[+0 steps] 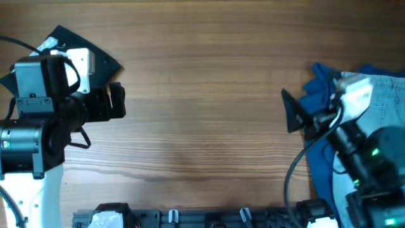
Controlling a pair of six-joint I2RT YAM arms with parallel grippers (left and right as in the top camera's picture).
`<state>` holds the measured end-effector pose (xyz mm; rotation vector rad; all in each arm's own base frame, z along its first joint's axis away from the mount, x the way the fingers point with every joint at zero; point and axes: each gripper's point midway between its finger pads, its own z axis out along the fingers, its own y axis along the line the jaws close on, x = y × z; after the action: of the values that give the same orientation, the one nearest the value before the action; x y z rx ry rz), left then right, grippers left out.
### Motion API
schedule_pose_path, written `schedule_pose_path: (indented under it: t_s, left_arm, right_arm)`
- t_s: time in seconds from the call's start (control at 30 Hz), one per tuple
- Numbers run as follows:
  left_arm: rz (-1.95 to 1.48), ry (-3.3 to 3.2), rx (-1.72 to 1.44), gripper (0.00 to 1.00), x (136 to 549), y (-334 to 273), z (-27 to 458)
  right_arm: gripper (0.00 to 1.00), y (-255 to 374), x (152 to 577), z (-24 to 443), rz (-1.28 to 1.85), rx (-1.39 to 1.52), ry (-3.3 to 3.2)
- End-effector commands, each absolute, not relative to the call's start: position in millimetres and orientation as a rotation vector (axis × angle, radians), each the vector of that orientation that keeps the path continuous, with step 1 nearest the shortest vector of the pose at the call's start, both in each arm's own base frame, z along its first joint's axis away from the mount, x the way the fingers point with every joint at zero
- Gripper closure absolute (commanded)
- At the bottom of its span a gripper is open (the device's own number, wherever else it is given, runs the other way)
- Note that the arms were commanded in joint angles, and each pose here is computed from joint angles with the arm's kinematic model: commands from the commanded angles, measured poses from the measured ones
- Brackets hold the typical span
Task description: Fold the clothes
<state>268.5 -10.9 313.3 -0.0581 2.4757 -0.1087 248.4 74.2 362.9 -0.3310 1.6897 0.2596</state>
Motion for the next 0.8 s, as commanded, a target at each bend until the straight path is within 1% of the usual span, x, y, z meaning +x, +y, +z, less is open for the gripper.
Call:
schedule_pose_path:
  t_s: [0.0, 0.1, 0.27, 0.33, 0.5, 0.77]
  left_arm:
    - [-0.092, 2.481, -0.036, 0.0, 268, -11, 312]
    - [-0.092, 2.481, -0.036, 0.0, 268, -11, 312]
    - [-0.092, 2.48, -0.036, 0.0, 268, -11, 312]
    - [-0.092, 2.481, -0.036, 0.0, 268, -11, 312]
    - [-0.092, 2.481, -0.036, 0.0, 268, -11, 312]
    - [-0.092, 2.481, -0.036, 0.0, 268, -11, 312]
  right_arm:
    - [0.0, 68, 245, 311, 0.21, -0.327, 1.647]
    - [0.0, 73, 238, 268, 0.233, -0.346, 1.583]
    - [0.0, 71, 232, 226, 0.243, -0.323, 1.509]
    - [0.0, 67, 231, 217, 0.23, -0.309, 1.479]
    - [0.0, 58, 239, 183, 0.262, -0.215, 1.528]
    - [0.0, 56, 239, 180, 0.259, -0.206, 1.541]
